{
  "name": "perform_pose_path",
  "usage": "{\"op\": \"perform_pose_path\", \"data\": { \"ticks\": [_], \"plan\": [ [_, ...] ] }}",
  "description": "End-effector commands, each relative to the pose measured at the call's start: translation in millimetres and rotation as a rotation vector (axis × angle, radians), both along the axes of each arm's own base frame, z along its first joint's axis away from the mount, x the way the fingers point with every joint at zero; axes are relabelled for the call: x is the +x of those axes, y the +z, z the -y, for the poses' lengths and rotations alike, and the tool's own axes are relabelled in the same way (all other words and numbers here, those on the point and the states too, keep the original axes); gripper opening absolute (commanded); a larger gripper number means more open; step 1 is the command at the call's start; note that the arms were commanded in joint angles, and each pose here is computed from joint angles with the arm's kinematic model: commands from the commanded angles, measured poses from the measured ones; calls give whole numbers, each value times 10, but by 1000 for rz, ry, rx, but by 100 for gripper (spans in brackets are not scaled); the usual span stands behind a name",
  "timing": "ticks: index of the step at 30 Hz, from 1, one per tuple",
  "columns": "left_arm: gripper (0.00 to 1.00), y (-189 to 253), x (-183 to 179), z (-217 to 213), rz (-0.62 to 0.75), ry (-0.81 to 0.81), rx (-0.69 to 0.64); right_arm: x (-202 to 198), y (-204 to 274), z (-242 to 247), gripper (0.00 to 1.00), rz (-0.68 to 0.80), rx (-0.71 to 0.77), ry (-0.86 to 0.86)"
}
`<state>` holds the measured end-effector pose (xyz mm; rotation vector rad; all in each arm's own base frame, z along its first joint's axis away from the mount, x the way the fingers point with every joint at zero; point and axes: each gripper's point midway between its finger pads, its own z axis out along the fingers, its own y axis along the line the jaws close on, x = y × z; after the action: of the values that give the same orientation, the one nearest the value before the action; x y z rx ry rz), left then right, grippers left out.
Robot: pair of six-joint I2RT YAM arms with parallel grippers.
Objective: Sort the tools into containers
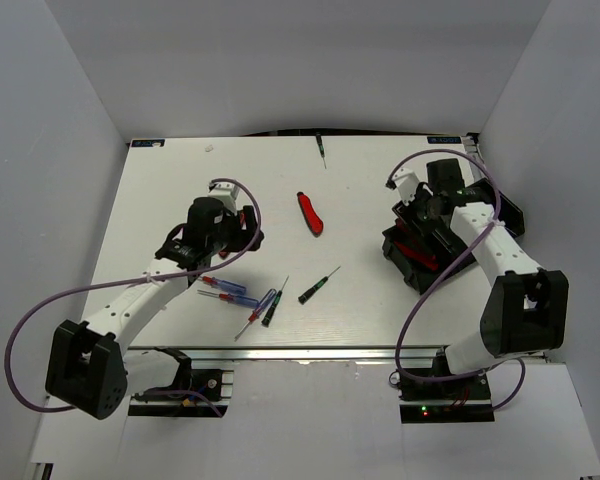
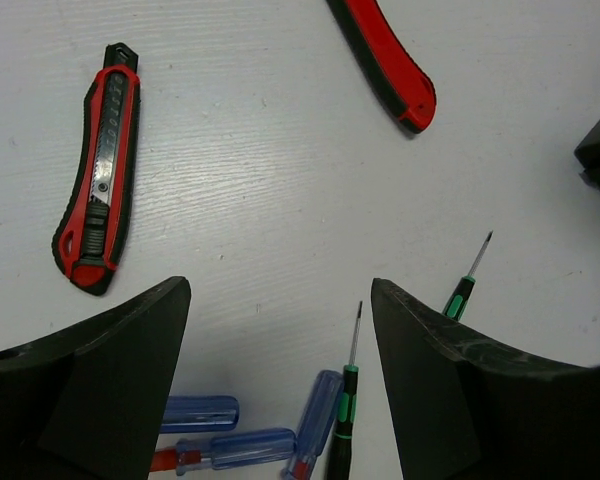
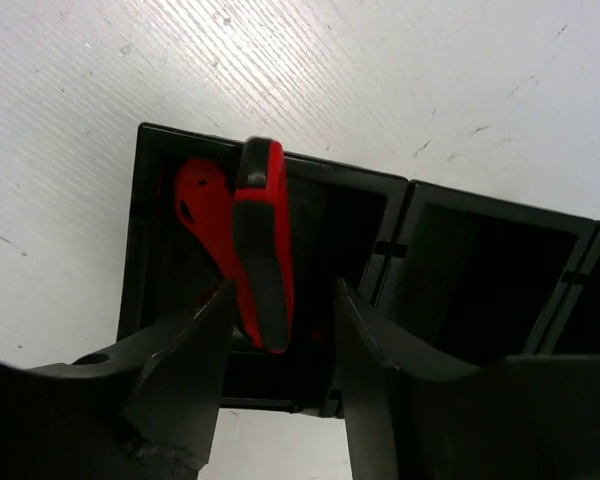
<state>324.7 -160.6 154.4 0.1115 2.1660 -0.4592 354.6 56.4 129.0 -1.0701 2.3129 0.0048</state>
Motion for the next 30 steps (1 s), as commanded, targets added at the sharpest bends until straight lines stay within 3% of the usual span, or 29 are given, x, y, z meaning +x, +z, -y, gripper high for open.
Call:
{"op": "perform_pose_path", "data": {
  "ticks": [1, 5, 8, 13, 14, 18, 19, 21, 24, 26, 30],
  "plan": [
    [84, 58, -45, -94, 18, 19, 10, 130, 252, -31, 54, 67, 6, 38],
    [84, 66, -51, -122, 20, 28, 9, 173, 384, -121, 59, 83, 38, 84],
    [84, 50, -60, -137, 15, 31, 11, 56, 491, -390, 68, 64, 135, 239],
    [84, 52, -49, -142, 12, 36, 8, 11, 545, -1119, 71, 19, 343, 384],
    [84, 56, -47, -145, 12, 36, 8, 26, 380, -1246, 72, -60, 375, 348],
    [84, 103, -70, -154, 12, 42, 1, 262, 232, -1710, 72, -132, 444, 251],
    [84, 115, -82, -154, 12, 42, -3, 358, 227, -1875, 72, -98, 448, 231],
    [84, 131, -124, -179, 7, 56, -12, 583, -47, -1914, 76, -101, 394, 33],
    [84, 154, -169, -278, 10, 112, -10, 806, -171, -2133, 81, -82, 394, -75],
    [84, 174, -213, -307, 9, 131, -25, 926, -217, -2305, 88, -52, 382, -86],
    [84, 166, -278, -349, -4, 157, -35, 1065, -358, -2535, 89, -23, 370, -128]
  ]
}}
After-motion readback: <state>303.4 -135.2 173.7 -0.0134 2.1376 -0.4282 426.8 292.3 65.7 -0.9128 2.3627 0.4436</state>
